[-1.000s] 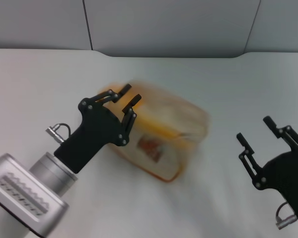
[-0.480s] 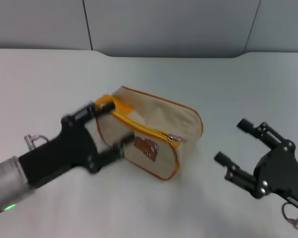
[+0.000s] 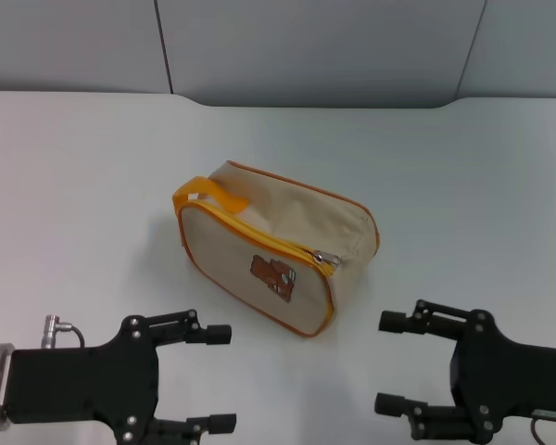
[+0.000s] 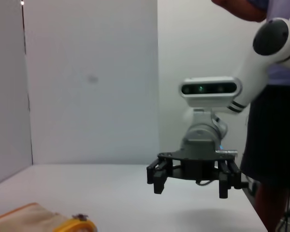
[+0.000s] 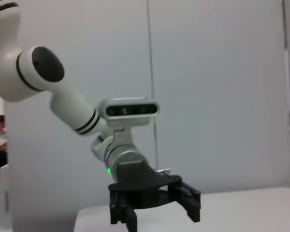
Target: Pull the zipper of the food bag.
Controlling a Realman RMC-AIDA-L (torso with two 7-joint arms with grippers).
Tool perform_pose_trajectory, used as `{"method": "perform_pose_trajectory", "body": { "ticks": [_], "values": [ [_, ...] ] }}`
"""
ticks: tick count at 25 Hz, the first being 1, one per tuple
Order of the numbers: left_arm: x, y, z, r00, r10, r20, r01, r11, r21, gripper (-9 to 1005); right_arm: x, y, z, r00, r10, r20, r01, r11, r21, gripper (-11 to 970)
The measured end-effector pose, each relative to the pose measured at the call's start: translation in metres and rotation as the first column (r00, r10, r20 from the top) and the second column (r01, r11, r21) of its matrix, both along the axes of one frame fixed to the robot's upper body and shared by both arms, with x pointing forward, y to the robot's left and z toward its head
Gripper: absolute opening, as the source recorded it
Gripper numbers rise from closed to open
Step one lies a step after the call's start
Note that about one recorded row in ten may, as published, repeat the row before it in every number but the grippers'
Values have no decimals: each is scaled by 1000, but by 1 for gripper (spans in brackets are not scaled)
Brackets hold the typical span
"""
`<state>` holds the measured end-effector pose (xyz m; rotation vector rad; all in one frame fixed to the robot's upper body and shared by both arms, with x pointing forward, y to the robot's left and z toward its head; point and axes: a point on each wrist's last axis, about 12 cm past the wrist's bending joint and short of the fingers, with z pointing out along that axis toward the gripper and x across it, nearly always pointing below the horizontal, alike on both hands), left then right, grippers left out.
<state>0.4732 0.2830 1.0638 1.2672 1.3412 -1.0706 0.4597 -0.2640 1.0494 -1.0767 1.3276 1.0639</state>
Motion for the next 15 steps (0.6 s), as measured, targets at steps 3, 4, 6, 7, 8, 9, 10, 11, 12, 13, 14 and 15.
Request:
{"method": "perform_pose_trajectory", "body": {
  "ticks": [3, 4, 6, 7, 8, 9, 10, 11, 12, 13, 14, 15],
  "values": [
    [-2, 1, -1, 1000, 7, 1, -7, 1000, 2, 812, 2, 2, 1, 1000, 17, -10, -17, 1000, -10, 773],
    [-3, 2, -2, 1000, 13, 4, -13, 1000, 2, 812, 2, 2, 1, 1000, 18, -10, -18, 1000, -11, 773],
    [-3, 2, -2, 1000, 15, 5, -15, 1000, 3, 812, 2, 2, 1, 1000, 18, -11, -19, 1000, -11, 773],
    [-3, 2, -2, 1000, 17, 8, -17, 1000, 5, 812, 2, 1, 1, 1000, 18, -11, -19, 1000, -10, 773],
    [-3, 2, -3, 1000, 18, 13, -18, 1000, 6, 812, 1, 1, 1, 1000, 18, -12, -18, 1000, -10, 773],
    [-4, 2, -3, 999, 25, 28, -25, 1000, 5, 812, 1, 1, 0, 1000, 17, -13, -17, 1000, -11, 773],
    [-4, 2, -3, 999, 25, 28, -25, 1000, 5, 812, 1, 1, 0, 1000, 17, -13, -17, 1000, -11, 773],
    [-4, 2, -3, 999, 30, 37, -30, 1000, 2, 812, 0, 0, 0, 1000, 14, -15, -15, 1000, -13, 773],
    [-4, 2, -4, 999, 31, 38, -31, 1000, 2, 813, 0, 0, 0, 1000, 14, -15, -15, 1000, -13, 773],
    [-4, 2, -4, 999, 32, 41, -32, 999, 0, 813, 0, 0, -1, 1000, 14, -16, -14, 1000, -13, 773],
    [-4, 1, -4, 998, 37, 44, -37, 999, -1, 813, 0, 0, -1, 1000, 13, -16, -13, 1000, -14, 773],
    [-4, 1, -4, 998, 37, 44, -37, 999, -1, 813, 0, 0, -1, 1000, 13, -16, -13, 1000, -14, 773]
  ]
}}
